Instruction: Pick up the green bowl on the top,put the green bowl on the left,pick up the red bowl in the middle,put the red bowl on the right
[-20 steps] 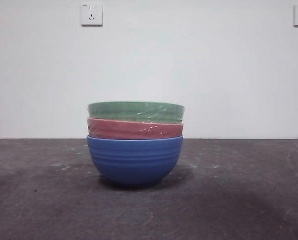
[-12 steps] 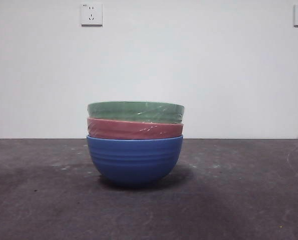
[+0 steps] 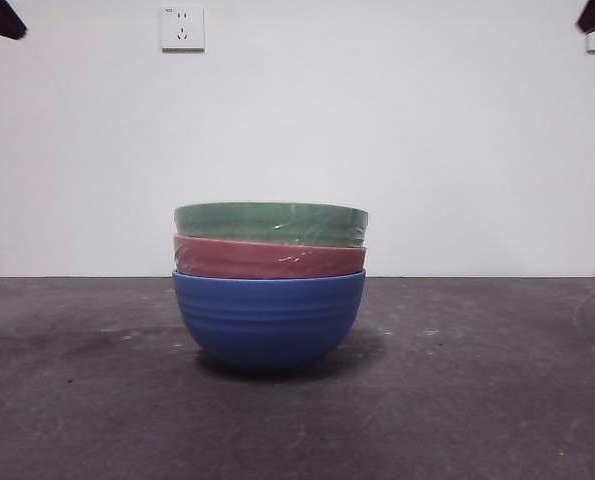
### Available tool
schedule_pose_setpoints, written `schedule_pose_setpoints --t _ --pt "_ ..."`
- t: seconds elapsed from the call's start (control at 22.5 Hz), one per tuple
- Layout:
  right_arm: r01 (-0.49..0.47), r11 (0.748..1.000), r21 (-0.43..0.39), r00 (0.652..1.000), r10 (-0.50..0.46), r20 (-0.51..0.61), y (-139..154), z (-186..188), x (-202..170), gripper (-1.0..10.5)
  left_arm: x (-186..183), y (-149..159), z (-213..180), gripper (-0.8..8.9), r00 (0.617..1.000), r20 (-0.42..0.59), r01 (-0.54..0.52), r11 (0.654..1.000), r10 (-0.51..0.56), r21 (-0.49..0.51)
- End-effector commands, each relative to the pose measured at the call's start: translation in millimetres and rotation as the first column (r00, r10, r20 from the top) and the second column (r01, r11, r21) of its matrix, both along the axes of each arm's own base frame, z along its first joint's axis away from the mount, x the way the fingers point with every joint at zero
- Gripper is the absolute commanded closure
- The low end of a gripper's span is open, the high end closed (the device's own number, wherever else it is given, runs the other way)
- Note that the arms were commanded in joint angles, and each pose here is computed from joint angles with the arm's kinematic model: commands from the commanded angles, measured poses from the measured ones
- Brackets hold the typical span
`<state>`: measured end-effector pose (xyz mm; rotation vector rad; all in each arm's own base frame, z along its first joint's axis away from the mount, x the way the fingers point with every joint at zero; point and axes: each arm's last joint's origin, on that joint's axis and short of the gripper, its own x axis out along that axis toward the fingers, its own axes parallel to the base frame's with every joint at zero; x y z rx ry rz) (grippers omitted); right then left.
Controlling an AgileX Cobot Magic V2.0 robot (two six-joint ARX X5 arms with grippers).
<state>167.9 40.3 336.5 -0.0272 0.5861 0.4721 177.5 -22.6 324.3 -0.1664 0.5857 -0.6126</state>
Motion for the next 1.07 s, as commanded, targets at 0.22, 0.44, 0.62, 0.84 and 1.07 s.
schedule_pose_setpoints --t 0.22,0.44,0.62,0.84,1.07 --pt "-0.059 0.998 -0.021 0.997 0.058 -0.042 4 -8 12 7.1 12 -20 8 4.78 0.991 0.012 0.135 0.989 -0.136 0.061" --pt "-0.06 0.998 -0.021 0.997 0.059 -0.041 4 -8 13 6.9 26 -62 14 4.68 0.955 -0.015 0.297 0.952 -0.296 0.078" --pt "-0.06 0.998 -0.021 0.997 0.059 -0.042 4 -8 13 7.0 38 -112 8 4.72 0.893 -0.099 0.45 0.864 -0.439 0.227" --pt "-0.06 0.998 -0.021 0.997 0.059 -0.042 4 -8 13 7.0 45 -172 -12 4.72 0.823 -0.157 0.55 0.694 -0.546 0.465" --pt "-0.06 0.998 -0.021 0.997 0.059 -0.042 4 -8 13 7.0 48 -199 -39 4.73 0.777 -0.234 0.607 0.596 -0.585 0.525"
